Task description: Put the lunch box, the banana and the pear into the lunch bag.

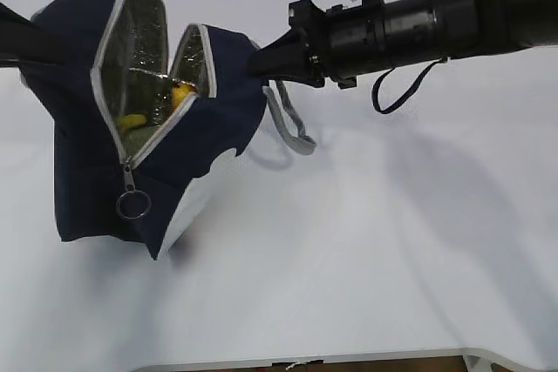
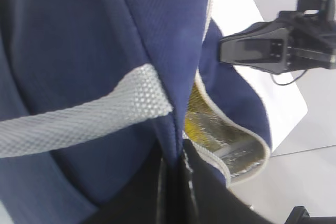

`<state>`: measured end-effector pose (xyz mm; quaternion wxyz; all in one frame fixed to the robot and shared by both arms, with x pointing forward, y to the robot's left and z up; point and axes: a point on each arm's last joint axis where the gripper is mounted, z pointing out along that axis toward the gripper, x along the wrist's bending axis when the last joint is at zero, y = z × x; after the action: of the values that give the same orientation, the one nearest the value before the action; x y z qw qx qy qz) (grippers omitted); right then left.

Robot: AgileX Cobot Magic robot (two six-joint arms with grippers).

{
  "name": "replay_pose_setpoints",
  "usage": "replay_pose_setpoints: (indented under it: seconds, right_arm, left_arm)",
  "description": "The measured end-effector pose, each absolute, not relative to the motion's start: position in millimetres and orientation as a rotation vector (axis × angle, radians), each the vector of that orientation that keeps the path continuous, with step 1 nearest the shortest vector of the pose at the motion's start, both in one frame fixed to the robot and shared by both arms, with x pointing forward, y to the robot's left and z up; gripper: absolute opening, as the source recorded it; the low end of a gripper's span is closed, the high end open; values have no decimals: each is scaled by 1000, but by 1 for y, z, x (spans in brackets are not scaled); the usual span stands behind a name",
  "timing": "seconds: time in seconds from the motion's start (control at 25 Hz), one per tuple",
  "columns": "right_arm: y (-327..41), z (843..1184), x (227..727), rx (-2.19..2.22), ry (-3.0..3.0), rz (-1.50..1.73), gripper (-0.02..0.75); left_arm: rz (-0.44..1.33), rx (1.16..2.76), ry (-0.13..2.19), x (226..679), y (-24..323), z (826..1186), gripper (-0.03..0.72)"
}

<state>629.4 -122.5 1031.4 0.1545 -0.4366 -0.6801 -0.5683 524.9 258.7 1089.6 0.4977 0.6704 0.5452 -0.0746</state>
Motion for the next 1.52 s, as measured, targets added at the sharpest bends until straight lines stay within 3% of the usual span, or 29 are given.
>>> replay_pose_setpoints:
  seconds: [0.24, 0.64, 1.12, 1.52]
  right_arm:
    - [-127, 1058, 616, -1189, -2084, -1642, 20]
    - [-143, 1095, 589, -1185, -2379, -1548, 20]
    - [-166, 1096, 584, -1358, -2613, -1316, 20]
    - [-199, 1110, 585, -1476, -2639, -1342, 19]
  left_arm:
    - [-145, 1635, 1307, 527, 247, 1089, -15]
    - [-130, 1729, 1194, 526, 172, 1079, -15]
    - [-181, 1814, 1106, 535, 92, 1054, -15]
    - [-158, 1804, 1047, 562, 66, 1061, -15]
